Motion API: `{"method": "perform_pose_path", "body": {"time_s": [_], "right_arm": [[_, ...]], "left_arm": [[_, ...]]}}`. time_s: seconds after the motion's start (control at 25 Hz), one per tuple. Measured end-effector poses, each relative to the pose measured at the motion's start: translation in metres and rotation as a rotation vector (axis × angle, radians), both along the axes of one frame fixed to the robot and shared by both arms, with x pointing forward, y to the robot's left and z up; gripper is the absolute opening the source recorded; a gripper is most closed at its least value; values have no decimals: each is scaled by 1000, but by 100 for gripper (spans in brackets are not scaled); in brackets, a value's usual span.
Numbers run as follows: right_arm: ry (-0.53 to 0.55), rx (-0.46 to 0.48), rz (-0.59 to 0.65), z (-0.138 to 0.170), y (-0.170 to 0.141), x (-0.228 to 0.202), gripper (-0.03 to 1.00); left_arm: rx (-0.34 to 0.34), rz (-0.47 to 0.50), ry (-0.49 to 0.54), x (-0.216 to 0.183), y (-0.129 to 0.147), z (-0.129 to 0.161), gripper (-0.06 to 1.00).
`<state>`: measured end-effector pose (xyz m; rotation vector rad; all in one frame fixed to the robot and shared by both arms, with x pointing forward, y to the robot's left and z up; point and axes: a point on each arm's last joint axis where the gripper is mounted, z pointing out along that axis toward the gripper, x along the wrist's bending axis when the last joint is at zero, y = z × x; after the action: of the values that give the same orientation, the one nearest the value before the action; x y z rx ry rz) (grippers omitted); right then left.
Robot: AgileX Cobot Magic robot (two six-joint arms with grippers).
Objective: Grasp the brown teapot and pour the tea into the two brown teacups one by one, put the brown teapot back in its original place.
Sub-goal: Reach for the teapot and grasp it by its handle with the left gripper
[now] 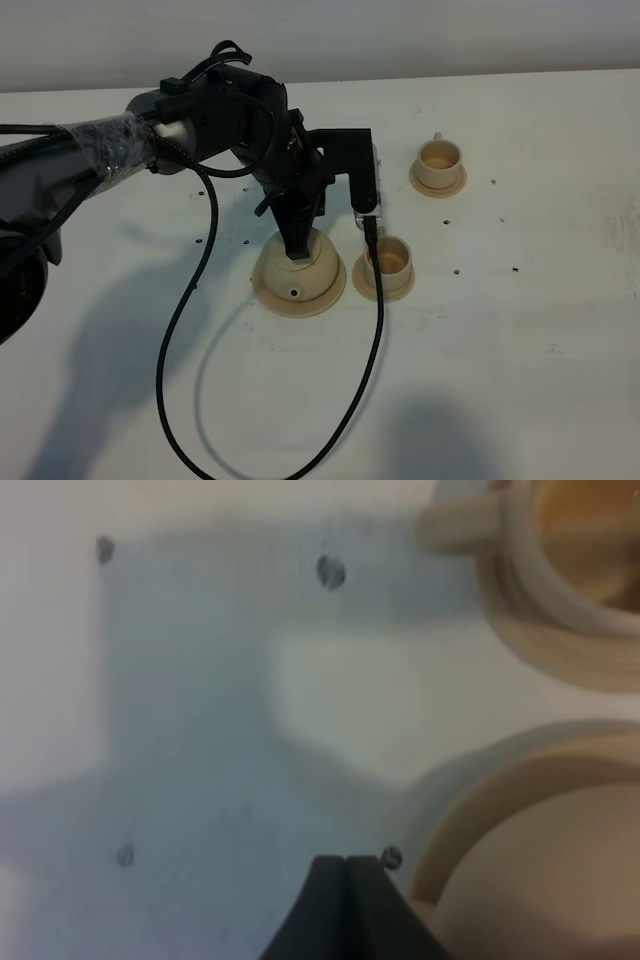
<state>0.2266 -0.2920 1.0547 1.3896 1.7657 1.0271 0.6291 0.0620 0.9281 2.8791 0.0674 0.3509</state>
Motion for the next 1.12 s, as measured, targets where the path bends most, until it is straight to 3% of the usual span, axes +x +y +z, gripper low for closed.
{"method": "perform_pose_path", "body": {"time_s": [0.4,1.12], "right_arm": [[0,0,0,0,0,0,3],[0,0,0,0,0,0,3]], "left_arm": [[13,2,12,-1,1,-1,-5],[65,92,49,-2,7,0,-5]]}}
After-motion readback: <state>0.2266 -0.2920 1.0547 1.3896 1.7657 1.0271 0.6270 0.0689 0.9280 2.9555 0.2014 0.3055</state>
